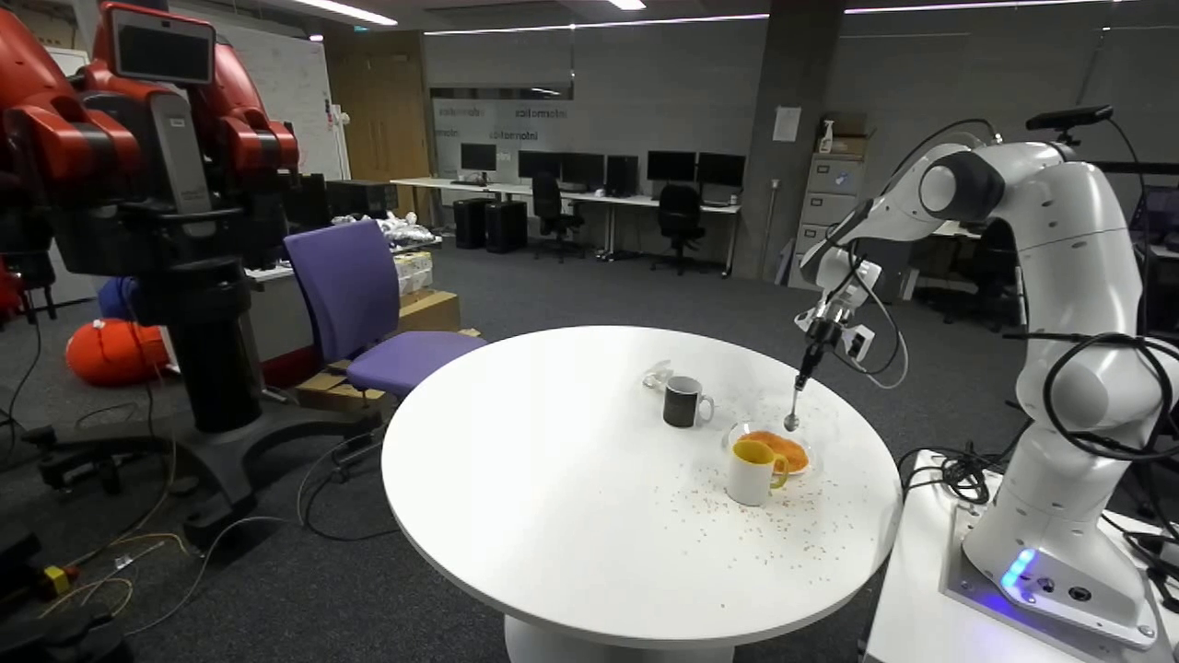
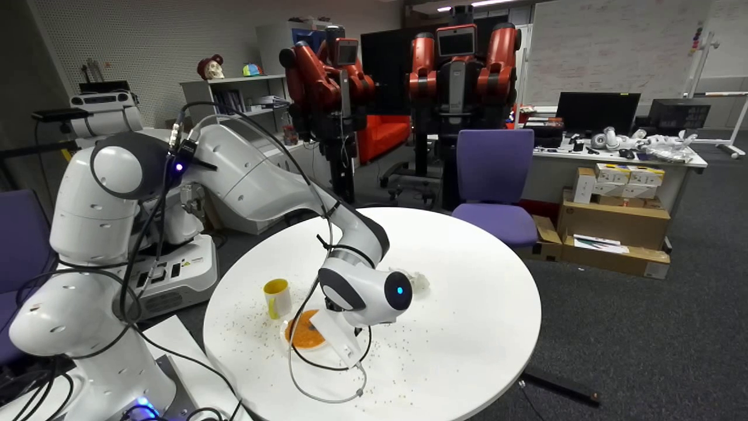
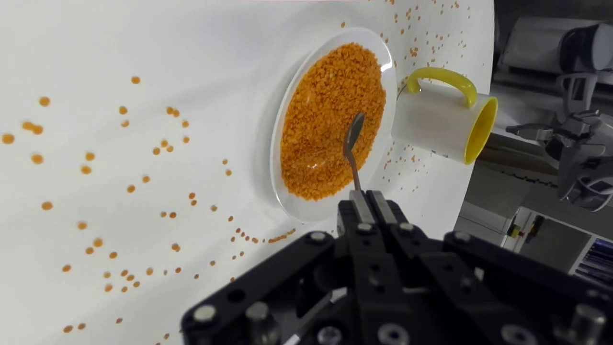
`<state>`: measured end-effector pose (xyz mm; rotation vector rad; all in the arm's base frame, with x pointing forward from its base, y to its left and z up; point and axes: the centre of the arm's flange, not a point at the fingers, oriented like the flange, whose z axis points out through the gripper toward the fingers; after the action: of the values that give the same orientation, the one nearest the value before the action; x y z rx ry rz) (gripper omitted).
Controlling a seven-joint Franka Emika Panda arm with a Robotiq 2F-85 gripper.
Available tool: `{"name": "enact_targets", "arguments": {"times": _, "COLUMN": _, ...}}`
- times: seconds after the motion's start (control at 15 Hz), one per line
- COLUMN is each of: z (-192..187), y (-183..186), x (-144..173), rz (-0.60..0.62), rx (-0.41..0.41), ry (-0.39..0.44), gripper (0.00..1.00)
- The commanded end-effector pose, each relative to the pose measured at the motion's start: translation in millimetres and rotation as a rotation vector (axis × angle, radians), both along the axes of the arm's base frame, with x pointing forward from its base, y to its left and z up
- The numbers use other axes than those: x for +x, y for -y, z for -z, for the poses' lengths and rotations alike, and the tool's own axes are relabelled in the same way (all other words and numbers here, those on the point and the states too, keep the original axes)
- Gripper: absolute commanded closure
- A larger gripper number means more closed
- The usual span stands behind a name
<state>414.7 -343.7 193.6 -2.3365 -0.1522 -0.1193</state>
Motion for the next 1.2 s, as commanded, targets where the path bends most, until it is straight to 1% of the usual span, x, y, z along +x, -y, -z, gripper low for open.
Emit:
{"name": "enact_targets", "arguments": {"times": 0.0, "z": 7.1, "y": 7.5, "x": 5.7, "rz": -0.002, "rx": 0.002, "ry": 0.021, "gripper": 0.99}}
{"name": "enact_targets", "arguments": {"times": 0.33, "z": 22.0, "y": 6.7, "x": 13.7, "rz": 0.004, "rx": 0.017, "ry": 0.026, "gripper": 0.99}}
{"name": "enact_targets", "arguments": {"times": 0.8, "z": 50.8, "y": 3.3, "x": 28.3, "rz": 0.027, "rx": 0.103, "ry": 0.074, "gripper": 0.99}}
{"name": "enact_targets", "arguments": {"times": 1.13, "z": 66.2, "y": -2.1, "x": 34.2, "rz": 0.026, "rx": 0.183, "ry": 0.098, "gripper": 0.99}}
